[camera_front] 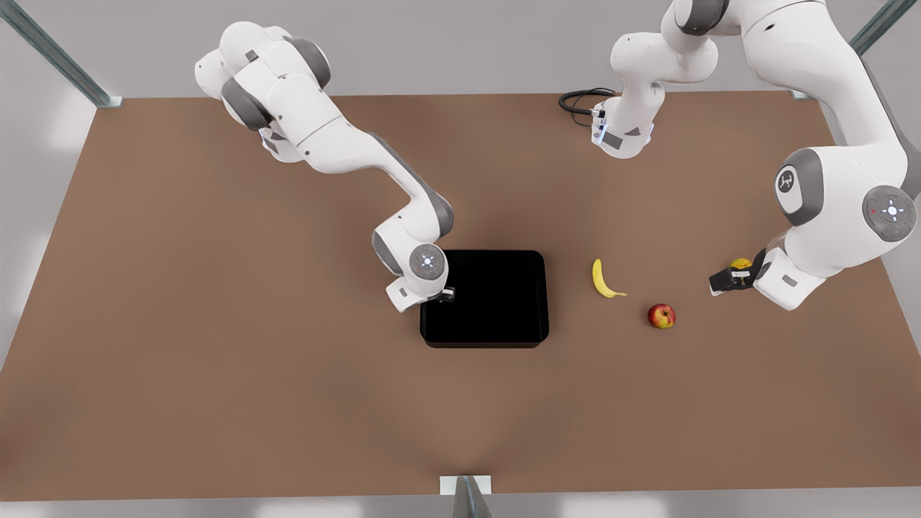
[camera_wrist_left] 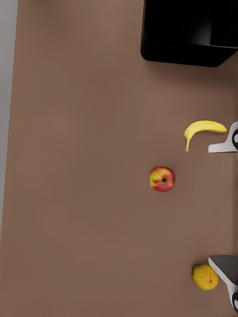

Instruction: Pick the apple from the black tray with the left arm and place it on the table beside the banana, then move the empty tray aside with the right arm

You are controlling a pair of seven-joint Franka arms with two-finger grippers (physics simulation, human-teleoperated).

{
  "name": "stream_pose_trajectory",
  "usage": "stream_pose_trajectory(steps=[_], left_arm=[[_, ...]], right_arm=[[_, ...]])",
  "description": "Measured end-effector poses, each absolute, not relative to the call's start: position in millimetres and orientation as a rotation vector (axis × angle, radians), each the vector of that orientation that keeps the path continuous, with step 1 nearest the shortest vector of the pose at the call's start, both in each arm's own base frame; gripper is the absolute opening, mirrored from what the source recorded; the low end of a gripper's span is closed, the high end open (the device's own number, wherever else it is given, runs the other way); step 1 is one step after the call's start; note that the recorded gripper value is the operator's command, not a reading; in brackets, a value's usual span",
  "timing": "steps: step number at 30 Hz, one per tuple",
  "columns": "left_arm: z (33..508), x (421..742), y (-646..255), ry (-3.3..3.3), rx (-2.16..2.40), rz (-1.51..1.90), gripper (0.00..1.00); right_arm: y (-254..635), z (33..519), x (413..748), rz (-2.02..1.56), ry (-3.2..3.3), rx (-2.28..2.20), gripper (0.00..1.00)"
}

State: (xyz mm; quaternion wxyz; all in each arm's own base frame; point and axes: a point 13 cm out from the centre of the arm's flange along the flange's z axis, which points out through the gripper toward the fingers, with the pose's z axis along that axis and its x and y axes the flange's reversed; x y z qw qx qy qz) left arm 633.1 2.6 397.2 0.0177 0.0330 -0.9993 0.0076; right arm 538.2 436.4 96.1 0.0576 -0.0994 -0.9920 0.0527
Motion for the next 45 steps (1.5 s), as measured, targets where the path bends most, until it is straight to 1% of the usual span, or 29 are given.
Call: stream_pose_trajectory(steps=[7,11,13,15,16,18,21,23,24,26,28,31,33,35,45], left_arm=[[397.2,632.9,3.0,-3.104,0.114,0.023,1.0],[396.5,632.5,2.6,-3.101,0.117,0.022,1.0],[396.4,632.4,2.6,-3.101,0.119,0.021,1.0],[396.4,632.3,2.5,-3.101,0.12,0.021,1.0],[396.4,632.3,2.5,-3.1,0.121,0.021,1.0],[396.3,632.2,2.5,-3.1,0.122,0.021,1.0],[396.3,632.2,2.2,-3.1,0.123,0.021,1.0],[396.3,632.2,2.4,-3.1,0.125,0.021,1.0],[396.3,632.2,2.5,-3.1,0.126,0.021,1.0],[396.1,632.0,2.4,-3.099,0.126,0.021,1.0],[395.7,631.8,2.5,-3.098,0.127,0.021,1.0],[395.5,631.6,1.6,-3.097,0.126,0.021,1.0],[395.5,631.6,1.7,-3.097,0.127,0.02,1.0],[395.5,631.5,1.8,-3.097,0.128,0.02,1.0],[395.5,631.5,1.8,-3.097,0.129,0.019,1.0]], right_arm=[[426.0,81.8,534.9,0.192,-3.011,-0.244,0.97],[421.1,67.7,527.5,0.199,-3.005,-0.22,0.97],[421.8,63.1,525.6,0.192,-3.01,-0.21,0.95],[422.5,58.8,526.8,0.181,-3.016,-0.207,0.9],[422.8,57.1,527.9,0.174,-3.018,-0.208,0.85],[423.1,55.5,530.4,0.161,-3.023,-0.211,0.71],[425.5,56.2,532.9,0.132,-3.023,-0.224,0.62],[426.9,56.4,533.5,0.117,-3.021,-0.232,0.49],[427.3,56.7,533.9,0.111,-3.021,-0.234,0.45],[428.1,57.3,534.4,0.102,-3.02,-0.236,0.33],[429.5,58.0,534.6,0.083,-3.013,-0.249,0.29],[432.2,59.1,535.3,0.053,-3.006,-0.258,0.2],[442.0,60.7,536.8,-0.028,-3.0,-0.246,0.15],[440.0,60.6,536.9,-0.012,-3.005,-0.231,0.14],[441.6,72.8,533.8,0.005,-3.006,-0.207,0.14]])
